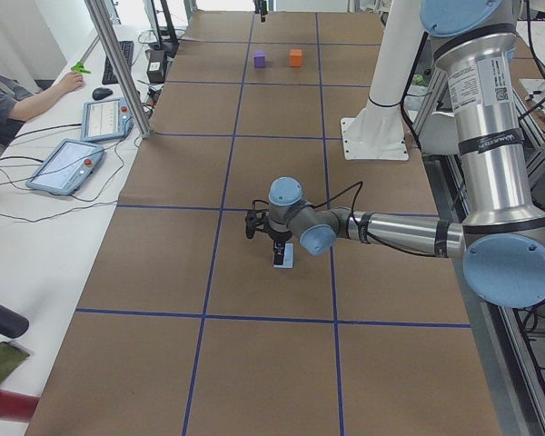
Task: Place blue block between orange and purple blocks
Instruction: 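Lower the left gripper onto the light blue cube and grasp it, then carry the light blue cube with the left gripper to the table center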
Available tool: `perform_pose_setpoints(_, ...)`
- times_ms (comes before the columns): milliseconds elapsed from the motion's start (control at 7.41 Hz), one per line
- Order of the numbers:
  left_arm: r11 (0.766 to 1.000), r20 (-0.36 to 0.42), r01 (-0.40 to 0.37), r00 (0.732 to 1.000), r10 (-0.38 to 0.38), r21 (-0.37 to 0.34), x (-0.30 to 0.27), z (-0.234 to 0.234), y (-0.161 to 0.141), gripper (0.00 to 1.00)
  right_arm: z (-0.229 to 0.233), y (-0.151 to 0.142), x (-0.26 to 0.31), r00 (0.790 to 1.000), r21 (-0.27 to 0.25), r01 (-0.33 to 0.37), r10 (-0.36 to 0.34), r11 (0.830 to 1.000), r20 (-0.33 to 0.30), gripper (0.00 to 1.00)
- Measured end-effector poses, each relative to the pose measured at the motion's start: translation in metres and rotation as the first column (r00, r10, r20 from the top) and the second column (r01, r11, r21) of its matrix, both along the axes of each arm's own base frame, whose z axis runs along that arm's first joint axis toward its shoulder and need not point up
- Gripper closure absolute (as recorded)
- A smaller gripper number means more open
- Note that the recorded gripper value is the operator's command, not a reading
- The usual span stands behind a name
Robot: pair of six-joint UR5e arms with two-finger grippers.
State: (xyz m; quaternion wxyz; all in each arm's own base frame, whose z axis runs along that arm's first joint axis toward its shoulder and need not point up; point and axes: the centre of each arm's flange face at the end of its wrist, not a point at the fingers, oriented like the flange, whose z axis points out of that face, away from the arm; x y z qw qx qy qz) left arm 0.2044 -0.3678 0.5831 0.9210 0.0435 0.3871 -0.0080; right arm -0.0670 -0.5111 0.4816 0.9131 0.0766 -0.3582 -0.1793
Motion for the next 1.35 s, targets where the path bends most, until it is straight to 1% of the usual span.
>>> perform_pose_setpoints(270, 1.000, 0.019, -0.008, 1.000, 0.007, 0.008, 0.011, 0.004, 0.001, 0.00, 0.000, 0.000, 0.000, 1.000, 0.001, 0.001, -0.001, 1.000, 0.000, 0.00)
perform_pose_setpoints(405, 1.000, 0.024, -0.013, 1.000, 0.012, 0.011, 0.017, 0.004, 0.000, 0.05, -0.001, 0.001, 0.000, 1.000, 0.001, 0.001, -0.001, 1.000, 0.000, 0.00)
perform_pose_setpoints(540, 1.000, 0.030, -0.019, 0.999, 0.018, 0.010, 0.023, 0.007, 0.001, 0.29, 0.000, 0.001, 0.000, 1.000, 0.001, 0.000, 0.000, 1.000, 0.000, 0.00)
perform_pose_setpoints(675, 1.000, 0.036, -0.027, 0.999, 0.027, 0.006, 0.028, 0.010, 0.002, 0.51, 0.000, 0.001, 0.000, 1.000, 0.000, 0.000, 0.000, 1.000, 0.000, 0.00)
perform_pose_setpoints(810, 0.999, 0.039, -0.036, 0.999, 0.036, 0.003, 0.031, 0.012, 0.004, 0.66, 0.000, 0.001, 0.000, 1.000, 0.000, 0.000, 0.000, 1.000, 0.000, 0.00)
perform_pose_setpoints(944, 0.999, 0.036, -0.041, 0.999, 0.041, 0.001, 0.034, 0.011, 0.005, 0.68, 0.000, 0.001, 0.000, 1.000, 0.000, 0.000, 0.000, 1.000, 0.000, 0.00)
perform_pose_setpoints(1079, 0.999, 0.021, -0.048, 0.999, 0.048, 0.005, 0.038, 0.003, 0.003, 0.68, 0.000, 0.001, 0.000, 1.000, -0.001, 0.000, 0.000, 1.000, 0.000, 0.00)
perform_pose_setpoints(1214, 0.998, -0.003, -0.061, 0.998, 0.061, 0.004, 0.048, -0.020, -0.004, 0.68, 0.000, 0.001, 0.000, 1.000, -0.001, 0.000, 0.000, 1.000, 0.000, 0.00)
perform_pose_setpoints(1349, 0.997, -0.016, -0.077, 0.997, 0.077, -0.015, 0.066, -0.062, -0.019, 0.68, 0.000, 0.001, 0.000, 1.000, 0.000, 0.000, 0.000, 1.000, 0.000, 0.00)
